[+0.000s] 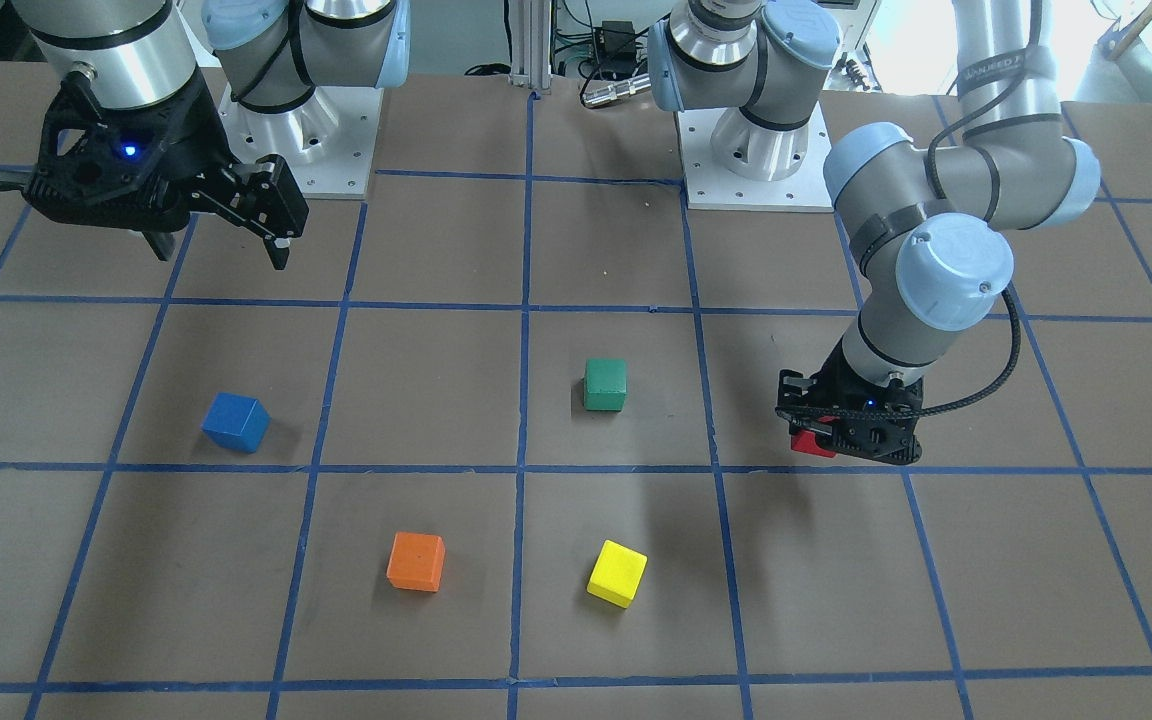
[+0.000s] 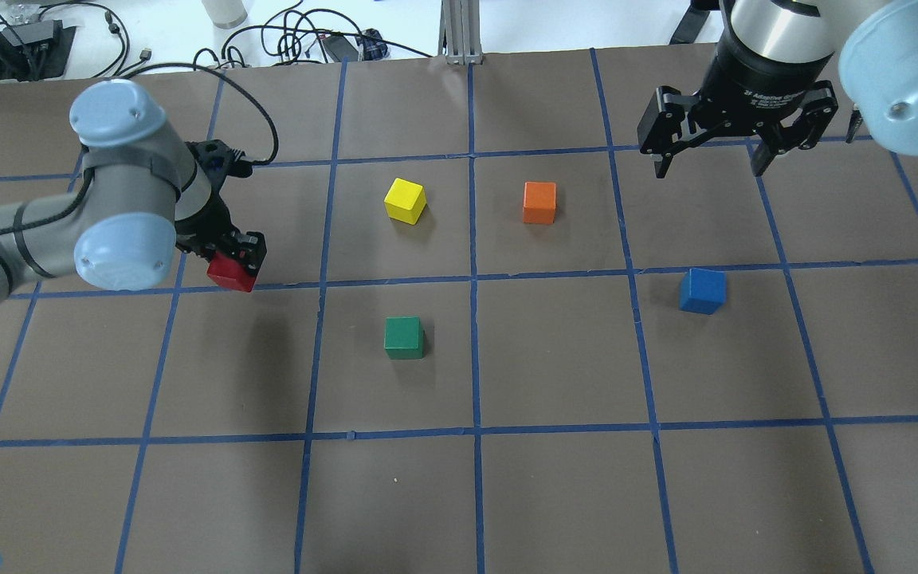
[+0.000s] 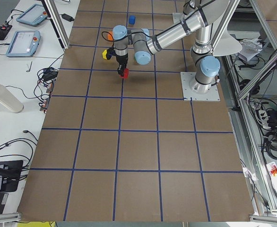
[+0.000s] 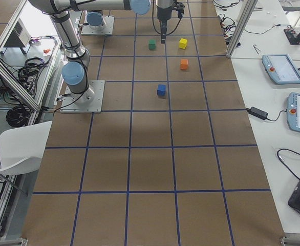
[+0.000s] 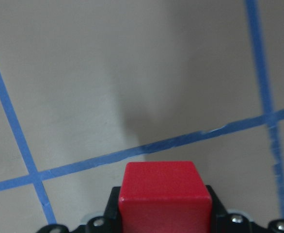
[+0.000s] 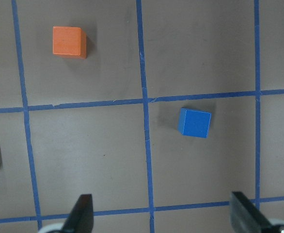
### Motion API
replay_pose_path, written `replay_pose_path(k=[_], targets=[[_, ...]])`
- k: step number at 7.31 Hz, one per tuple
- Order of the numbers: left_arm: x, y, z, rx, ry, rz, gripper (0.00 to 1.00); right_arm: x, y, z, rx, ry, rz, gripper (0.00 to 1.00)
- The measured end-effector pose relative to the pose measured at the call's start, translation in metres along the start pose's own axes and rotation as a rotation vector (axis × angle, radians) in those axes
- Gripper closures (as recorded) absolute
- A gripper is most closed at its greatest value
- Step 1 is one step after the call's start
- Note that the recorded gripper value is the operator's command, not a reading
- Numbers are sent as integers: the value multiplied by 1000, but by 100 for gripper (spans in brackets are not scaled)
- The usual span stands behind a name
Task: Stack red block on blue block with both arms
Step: 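Carry the red cube toward the middle of the table and set it down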
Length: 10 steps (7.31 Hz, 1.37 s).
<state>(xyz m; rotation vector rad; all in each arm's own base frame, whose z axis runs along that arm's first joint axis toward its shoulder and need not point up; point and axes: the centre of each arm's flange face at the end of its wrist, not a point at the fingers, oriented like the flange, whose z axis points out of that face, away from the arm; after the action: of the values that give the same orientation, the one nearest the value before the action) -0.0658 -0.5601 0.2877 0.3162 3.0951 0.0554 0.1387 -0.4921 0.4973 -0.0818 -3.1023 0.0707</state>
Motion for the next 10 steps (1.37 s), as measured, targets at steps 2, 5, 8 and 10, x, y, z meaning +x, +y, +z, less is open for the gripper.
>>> replay_pose_path(k=[2,5,8,10], targets=[[100,-40,-72,-13,84,-133,100,0,0,1,-2,1,-1,0],[271,-58,-48,-56,142,-248,100,0,1,2,-4,2,-9,0],[342,-59,27,-100,112,-295,100,0,1,2,-4,2,-5,0],[369,-55,62,-125,89,-303,41,0,1,2,-2,0,-1,0]])
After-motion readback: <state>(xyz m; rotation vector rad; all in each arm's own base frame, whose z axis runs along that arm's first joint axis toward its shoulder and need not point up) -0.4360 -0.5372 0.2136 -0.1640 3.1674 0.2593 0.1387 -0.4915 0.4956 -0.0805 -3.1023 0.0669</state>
